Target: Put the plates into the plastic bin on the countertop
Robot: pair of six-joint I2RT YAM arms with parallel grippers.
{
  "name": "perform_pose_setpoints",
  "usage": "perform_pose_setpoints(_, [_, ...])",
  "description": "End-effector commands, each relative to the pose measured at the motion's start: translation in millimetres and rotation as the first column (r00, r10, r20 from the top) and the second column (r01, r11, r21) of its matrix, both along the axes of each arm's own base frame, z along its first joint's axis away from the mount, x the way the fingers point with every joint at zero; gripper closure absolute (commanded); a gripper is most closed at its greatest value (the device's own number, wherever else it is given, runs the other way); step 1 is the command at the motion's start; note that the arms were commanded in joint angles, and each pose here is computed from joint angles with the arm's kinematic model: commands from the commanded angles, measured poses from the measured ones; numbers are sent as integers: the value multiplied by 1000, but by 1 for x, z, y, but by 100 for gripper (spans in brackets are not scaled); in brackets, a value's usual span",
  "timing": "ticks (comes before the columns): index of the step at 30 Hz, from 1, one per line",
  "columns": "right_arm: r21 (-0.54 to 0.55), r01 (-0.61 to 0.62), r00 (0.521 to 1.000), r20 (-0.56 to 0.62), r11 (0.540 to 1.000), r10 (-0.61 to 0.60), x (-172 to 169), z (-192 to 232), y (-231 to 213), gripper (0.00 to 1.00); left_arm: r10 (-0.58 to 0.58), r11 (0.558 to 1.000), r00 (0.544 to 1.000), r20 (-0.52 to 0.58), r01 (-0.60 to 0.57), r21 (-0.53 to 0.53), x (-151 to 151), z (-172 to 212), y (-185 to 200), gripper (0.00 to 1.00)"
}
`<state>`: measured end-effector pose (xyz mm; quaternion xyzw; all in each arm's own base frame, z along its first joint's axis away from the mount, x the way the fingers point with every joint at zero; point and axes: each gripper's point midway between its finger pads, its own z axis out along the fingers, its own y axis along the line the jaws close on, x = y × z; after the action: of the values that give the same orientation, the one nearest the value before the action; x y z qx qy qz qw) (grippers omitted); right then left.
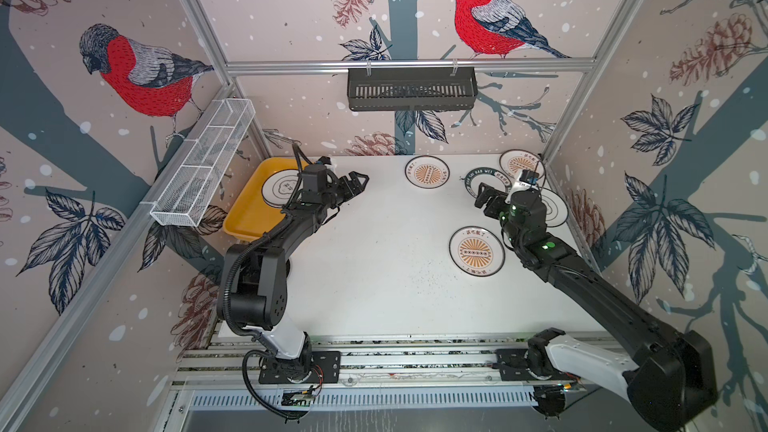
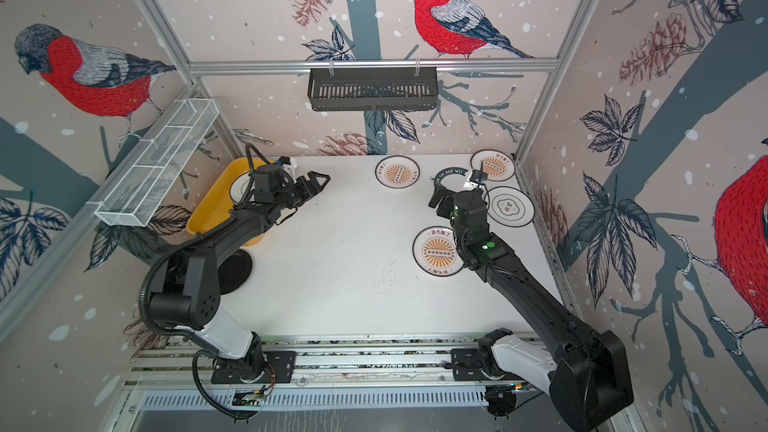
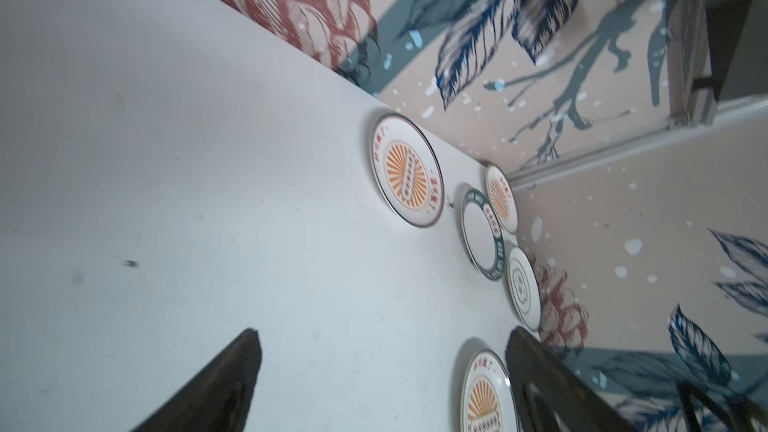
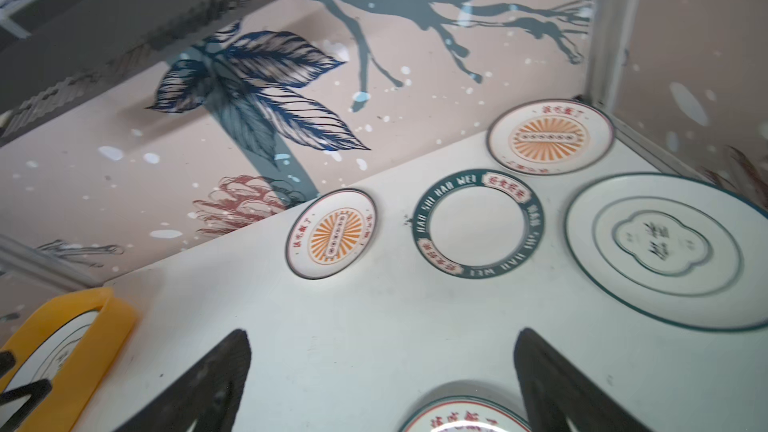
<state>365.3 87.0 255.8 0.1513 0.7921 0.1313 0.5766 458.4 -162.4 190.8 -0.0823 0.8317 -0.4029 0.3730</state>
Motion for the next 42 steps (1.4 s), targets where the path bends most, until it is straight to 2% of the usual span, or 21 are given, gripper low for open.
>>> perform_pose_setpoints(1, [88, 50, 993, -112, 995, -40, -13, -31, -20, 1, -165, 986, 985, 41, 166, -5, -14, 5, -48, 5])
perform_pose_setpoints(3, [124, 76, 987, -152, 989, -57, -19, -46, -34, 0, -209, 978, 977, 43, 209, 12, -22, 0, -71, 4])
perform_pose_setpoints(7, [182, 139, 967, -239, 973, -93, -32, -78, -57, 1, -318, 946, 946, 69, 321, -50, -45, -6, -124, 4])
perform_pose_setpoints(10, [198, 150, 955, -283, 969, -90, -38, -97, -64, 1, -386, 919, 920, 71, 390, -53, -62, -14, -156, 4])
perform_pose_setpoints(16, [218, 195, 916, -390, 956, -98, -49, -137, -75, 1, -491, 871, 871, 6, 491, -36, -88, -41, -202, 3])
perform_pose_setpoints(19, [236, 195, 914, -396, 952, -89, -50, -151, -75, 1, -538, 843, 842, -39, 538, -5, -98, -56, -220, 4])
perform_pose_setpoints(24, [288, 133, 925, -380, 948, -14, -46, -162, -63, 1, -578, 809, 808, -117, 586, 46, -103, -78, -239, 5])
perform_pose_setpoints(33, [338, 91, 893, -445, 937, 73, -44, -187, -47, 0, -600, 785, 769, -220, 619, 22, -106, -106, -251, 10])
perform_pose_setpoints(36, [364, 88, 892, -443, 927, 90, -46, -192, -43, 0, -611, 770, 748, -260, 637, 23, -108, -116, -254, 14])
perform_pose_setpoints(42, [391, 74, 890, -441, 917, 117, -45, -195, -34, 0, -608, 758, 721, -332, 652, 29, -112, -133, -258, 14])
